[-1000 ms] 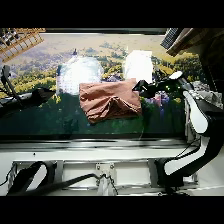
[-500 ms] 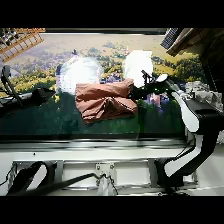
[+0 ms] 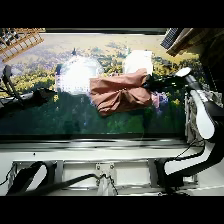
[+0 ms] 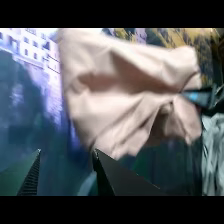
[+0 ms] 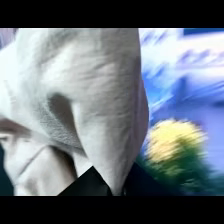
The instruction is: Fold the clothes and pants, and hang the long-sleeved shirts on hangers.
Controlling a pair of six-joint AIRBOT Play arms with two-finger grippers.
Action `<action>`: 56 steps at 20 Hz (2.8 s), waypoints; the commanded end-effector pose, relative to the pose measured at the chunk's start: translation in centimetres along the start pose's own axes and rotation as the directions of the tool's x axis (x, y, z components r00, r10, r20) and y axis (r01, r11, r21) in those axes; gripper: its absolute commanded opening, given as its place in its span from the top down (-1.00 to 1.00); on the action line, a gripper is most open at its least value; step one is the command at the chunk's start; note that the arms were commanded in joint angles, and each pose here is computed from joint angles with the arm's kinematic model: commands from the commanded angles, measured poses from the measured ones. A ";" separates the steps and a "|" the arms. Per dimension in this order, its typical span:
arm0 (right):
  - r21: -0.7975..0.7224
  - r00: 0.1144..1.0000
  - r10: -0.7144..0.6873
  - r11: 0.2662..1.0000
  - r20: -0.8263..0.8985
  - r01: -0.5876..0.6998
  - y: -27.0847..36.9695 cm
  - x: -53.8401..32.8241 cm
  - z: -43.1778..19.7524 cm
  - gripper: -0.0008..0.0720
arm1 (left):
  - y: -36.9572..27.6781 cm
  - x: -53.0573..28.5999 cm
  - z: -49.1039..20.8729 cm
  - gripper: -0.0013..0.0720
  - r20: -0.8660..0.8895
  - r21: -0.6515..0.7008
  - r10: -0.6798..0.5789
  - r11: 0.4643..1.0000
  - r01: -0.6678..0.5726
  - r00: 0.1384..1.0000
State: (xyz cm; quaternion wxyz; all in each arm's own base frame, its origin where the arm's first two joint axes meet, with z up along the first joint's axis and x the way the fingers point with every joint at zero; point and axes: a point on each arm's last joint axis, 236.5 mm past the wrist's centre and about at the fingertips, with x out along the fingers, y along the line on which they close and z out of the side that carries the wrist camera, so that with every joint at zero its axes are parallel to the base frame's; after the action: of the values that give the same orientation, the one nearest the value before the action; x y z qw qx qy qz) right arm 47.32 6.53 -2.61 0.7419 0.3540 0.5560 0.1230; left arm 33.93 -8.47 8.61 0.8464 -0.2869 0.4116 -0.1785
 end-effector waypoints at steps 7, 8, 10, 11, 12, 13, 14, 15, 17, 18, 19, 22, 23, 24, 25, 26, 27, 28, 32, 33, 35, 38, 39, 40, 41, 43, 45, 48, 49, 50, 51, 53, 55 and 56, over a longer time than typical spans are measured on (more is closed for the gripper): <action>0.203 0.896 -0.103 0.979 0.431 0.015 -4.9 -20.0 10.8 0.90 | -2.0 1.4 -1.1 -0.02 -0.031 0.060 -0.025 0.998 0.026 0.999; 0.218 0.877 -0.120 0.976 0.465 0.018 -5.2 -22.3 11.3 0.90 | -1.9 1.6 -1.2 -0.02 -0.037 0.058 -0.025 0.998 0.027 0.999; 0.247 0.823 -0.154 0.969 0.547 0.017 -6.0 -27.2 12.4 0.90 | -1.8 2.0 -1.5 -0.02 -0.051 0.053 -0.025 0.998 0.027 0.998; 0.257 0.793 -0.164 0.966 0.587 0.010 -6.2 -29.5 12.8 0.90 | -1.7 2.2 -1.6 -0.02 -0.060 0.051 -0.024 0.998 0.028 0.998; 0.267 0.765 -0.174 0.964 0.620 0.003 -6.4 -31.9 13.1 0.90 | -1.7 2.4 -1.8 -0.02 -0.067 0.047 -0.025 0.998 0.028 0.997; 0.276 0.740 -0.186 0.961 0.647 0.000 -6.7 -34.1 13.1 0.90 | -1.6 2.6 -1.9 -0.02 -0.075 0.046 -0.025 0.999 0.028 0.997; 0.287 0.721 -0.199 0.958 0.664 0.000 -7.1 -35.8 13.0 0.90 | -1.6 2.8 -2.0 -0.02 -0.082 0.041 -0.028 0.999 0.031 0.996; 0.320 0.707 -0.215 0.947 0.674 -0.017 -7.8 -37.5 12.6 0.90 | -1.6 2.9 -2.1 -0.02 -0.087 0.041 -0.028 0.999 0.031 0.996; 0.385 0.695 -0.247 0.922 0.675 -0.046 -9.2 -39.7 11.3 0.90 | -1.7 3.3 -2.5 -0.02 -0.100 0.041 -0.030 0.999 0.034 0.995; 0.412 0.686 -0.270 0.910 0.676 -0.047 -9.9 -40.6 10.7 0.90 | -1.7 3.4 -2.6 -0.03 -0.105 0.042 -0.031 0.998 0.036 0.994; 0.429 0.671 -0.296 0.902 0.680 -0.037 -10.4 -41.6 10.1 0.90 | -1.8 3.6 -2.7 -0.02 -0.109 0.043 -0.032 0.998 0.037 0.994; 0.456 0.601 -0.355 0.890 0.716 -0.018 -11.1 -45.1 8.8 0.91 | -2.1 4.0 -3.1 -0.02 -0.124 0.049 -0.037 0.998 0.043 0.992; 0.465 0.576 -0.366 0.885 0.731 -0.028 -11.2 -46.3 8.4 0.91 | -2.2 4.1 -3.2 -0.02 -0.129 0.055 -0.039 0.997 0.047 0.991; 0.472 0.555 -0.375 0.881 0.743 -0.036 -11.2 -47.3 8.0 0.91 | -2.3 4.2 -3.3 -0.02 -0.131 0.062 -0.041 0.997 0.049 0.991; 0.477 0.540 -0.384 0.878 0.749 -0.037 -11.3 -48.1 7.5 0.91 | -2.5 4.2 -3.4 -0.02 -0.133 0.064 -0.043 0.997 0.052 0.990; 0.484 0.538 -0.391 0.875 0.747 -0.035 -11.3 -48.5 7.0 0.91 | -2.6 4.3 -3.5 -0.02 -0.136 0.067 -0.045 0.996 0.054 0.990; 0.495 0.553 -0.397 0.869 0.733 -0.032 -11.5 -48.4 6.4 0.91 | -2.6 4.3 -3.5 -0.02 -0.137 0.067 -0.046 0.996 0.055 0.990; 0.509 0.574 -0.406 0.860 0.711 -0.023 -11.8 -48.0 5.7 0.91 | -2.7 4.3 -3.6 -0.02 -0.139 0.070 -0.047 0.996 0.057 0.989; 0.593 0.637 -0.503 0.801 0.584 0.089 -14.3 -46.4 2.7 0.91 | -2.7 4.3 -3.7 -0.02 -0.141 0.069 -0.048 0.996 0.058 0.989; 0.611 0.649 -0.525 0.783 0.550 0.116 -15.2 -45.9 2.0 0.91 | -2.7 4.3 -3.7 -0.02 -0.141 0.069 -0.047 0.996 0.057 0.989; 0.633 0.679 -0.534 0.763 0.504 0.130 -16.5 -44.6 1.1 0.91 | -2.7 4.3 -3.7 -0.02 -0.141 0.070 -0.047 0.996 0.057 0.989; 0.674 0.713 -0.583 0.708 0.390 0.210 -19.4 -42.5 -1.2 0.91 | -2.7 4.3 -3.7 -0.02 -0.141 0.070 -0.047 0.996 0.057 0.989; 0.688 0.723 -0.597 0.686 0.347 0.237 -20.3 -41.8 -2.2 0.91 | -2.7 4.3 -3.7 -0.02 -0.140 0.070 -0.047 0.996 0.057 0.989; 0.696 0.735 -0.601 0.672 0.312 0.254 -21.0 -41.1 -2.9 0.91 | -2.7 4.3 -3.7 -0.02 -0.140 0.076 -0.046 0.995 0.058 0.989; 0.693 0.751 -0.602 0.663 0.270 0.282 -21.6 -40.3 -3.8 0.91 | -2.7 4.3 -3.7 -0.02 -0.140 0.088 -0.047 0.994 0.059 0.989; 0.713 0.765 -0.624 0.609 0.160 0.347 -23.0 -39.1 -6.4 0.90 | -2.7 4.3 -3.7 -0.02 -0.140 0.089 -0.046 0.994 0.059 0.989; 0.726 0.745 -0.666 0.526 0.028 0.444 -24.8 -38.4 -10.0 0.44 | -2.7 4.3 -3.7 0.03 -0.140 0.087 -0.047 0.994 0.060 0.989; 0.735 0.707 -0.697 0.418 -0.118 0.534 -27.1 -37.2 -14.7 -0.45 | -2.7 4.3 -3.7 0.03 -0.140 0.087 -0.047 0.994 0.060 0.989; 0.740 0.710 -0.689 0.399 -0.149 0.542 -27.5 -36.7 -15.8 -0.45 | -2.7 4.3 -3.7 0.03 -0.140 0.087 -0.047 0.994 0.060 0.989; 0.754 0.712 -0.682 0.375 -0.169 0.539 -27.8 -36.4 -16.7 -0.45 | -2.7 4.3 -3.7 0.03 -0.140 0.087 -0.047 0.994 0.060 0.989; 0.764 0.713 -0.680 0.366 -0.169 0.530 -28.0 -36.4 -17.0 -0.45 | -2.7 4.3 -3.6 0.03 -0.140 0.088 -0.047 0.994 0.060 0.989; 0.782 0.703 -0.702 0.372 -0.115 0.499 -28.1 -37.0 -15.8 -0.45 | -2.7 4.3 -3.4 0.03 -0.131 0.088 -0.044 0.995 0.056 0.990; 0.792 0.749 -0.659 0.496 0.076 0.356 -26.3 -36.5 -11.1 -0.45 | -2.5 4.4 -3.1 0.03 -0.115 0.093 -0.040 0.994 0.051 0.993; 0.765 0.779 -0.590 0.597 0.215 0.241 -24.1 -35.9 -7.6 -0.44 | -2.6 4.4 -3.0 0.03 -0.114 0.121 -0.040 0.991 0.054 0.993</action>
State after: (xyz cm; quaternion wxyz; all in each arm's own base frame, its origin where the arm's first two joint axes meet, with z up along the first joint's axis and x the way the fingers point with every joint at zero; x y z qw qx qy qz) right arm 16.70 -28.83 4.92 0.6024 0.4314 0.5225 -0.4218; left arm 33.67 -13.96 6.07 0.8274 -0.2437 0.4470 -0.2370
